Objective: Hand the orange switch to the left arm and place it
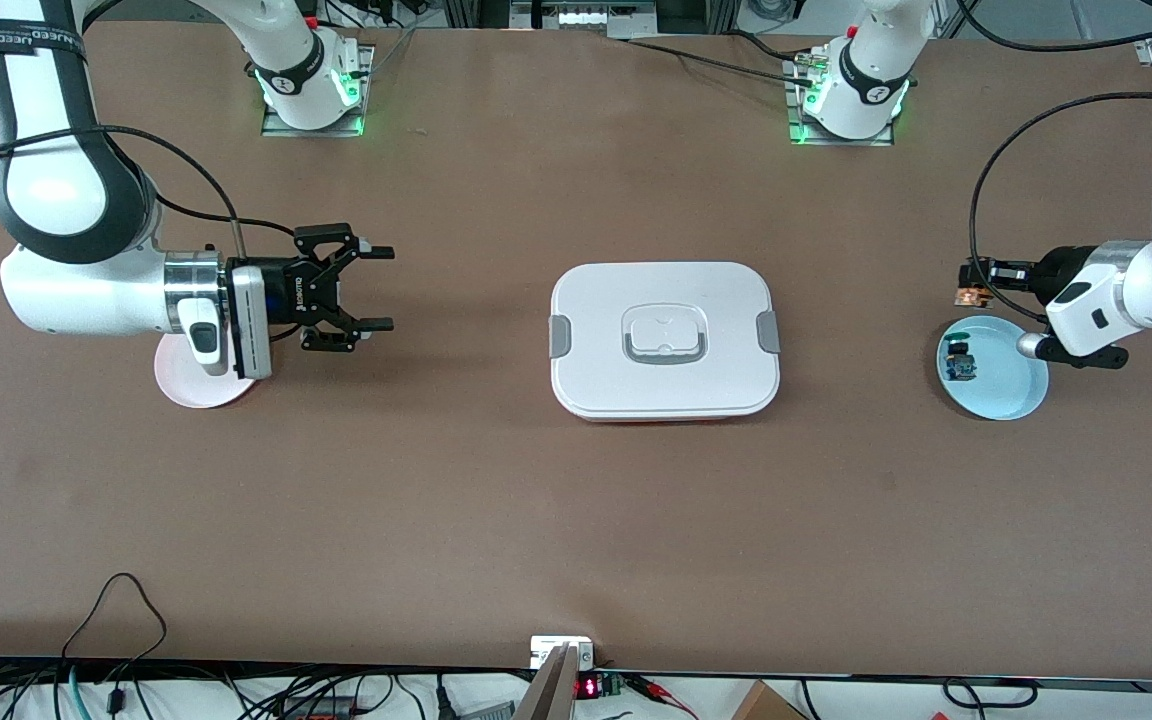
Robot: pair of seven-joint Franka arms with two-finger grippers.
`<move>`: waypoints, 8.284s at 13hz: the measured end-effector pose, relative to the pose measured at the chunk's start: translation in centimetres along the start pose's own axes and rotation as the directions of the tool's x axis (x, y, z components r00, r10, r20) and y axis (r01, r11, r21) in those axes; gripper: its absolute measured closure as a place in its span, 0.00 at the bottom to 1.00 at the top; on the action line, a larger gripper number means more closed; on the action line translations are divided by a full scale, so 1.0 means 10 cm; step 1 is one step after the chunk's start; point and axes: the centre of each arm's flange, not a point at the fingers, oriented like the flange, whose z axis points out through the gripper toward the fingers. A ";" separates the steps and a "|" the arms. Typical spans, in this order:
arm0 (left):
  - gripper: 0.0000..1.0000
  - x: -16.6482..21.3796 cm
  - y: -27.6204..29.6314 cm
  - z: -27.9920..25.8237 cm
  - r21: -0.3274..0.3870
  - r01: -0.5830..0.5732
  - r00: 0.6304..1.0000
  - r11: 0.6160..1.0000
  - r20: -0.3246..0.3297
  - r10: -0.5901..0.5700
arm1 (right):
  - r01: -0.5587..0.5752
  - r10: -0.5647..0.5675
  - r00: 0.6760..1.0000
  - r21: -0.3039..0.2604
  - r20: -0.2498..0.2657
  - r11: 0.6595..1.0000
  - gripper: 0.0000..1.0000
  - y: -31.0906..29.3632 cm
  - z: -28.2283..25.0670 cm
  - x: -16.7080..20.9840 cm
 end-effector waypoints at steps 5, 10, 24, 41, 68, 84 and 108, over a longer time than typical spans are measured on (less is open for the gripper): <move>0.62 0.34 -0.46 0.39 0.137 0.007 1.000 0.991 0.012 -0.009 | -0.338 0.354 0.932 -0.160 0.081 0.927 0.00 0.02 -0.11 -0.04; 0.62 0.61 -0.78 0.76 0.220 -0.009 1.000 0.975 0.001 0.008 | -0.503 0.601 0.795 -0.468 0.077 0.726 0.00 -0.06 -0.34 0.10; 0.62 0.29 -1.18 1.48 0.337 0.008 0.966 0.941 -0.245 0.079 | -0.291 0.723 0.687 -0.939 -0.072 0.184 0.00 -0.57 -1.74 0.30; 0.62 0.27 -1.49 1.85 0.234 0.209 0.922 0.949 -0.371 -0.112 | -0.380 0.659 0.733 -0.905 -0.168 0.191 0.00 -0.79 -2.08 -0.12; 0.00 0.38 -1.75 1.94 0.261 0.208 0.917 0.943 -0.386 -0.096 | -0.366 0.603 0.777 -0.909 -0.181 0.200 0.00 -1.09 -2.18 0.17; 0.00 0.19 -0.80 -0.09 0.149 0.200 0.943 0.968 -0.298 -0.149 | -0.371 0.623 0.762 -0.908 -0.177 0.196 0.00 -1.09 -2.21 0.13; 0.00 -0.91 0.29 -1.46 0.081 0.165 0.926 0.983 -0.356 -0.127 | -0.369 0.622 0.763 -0.908 -0.175 0.198 0.00 -1.13 -2.20 0.14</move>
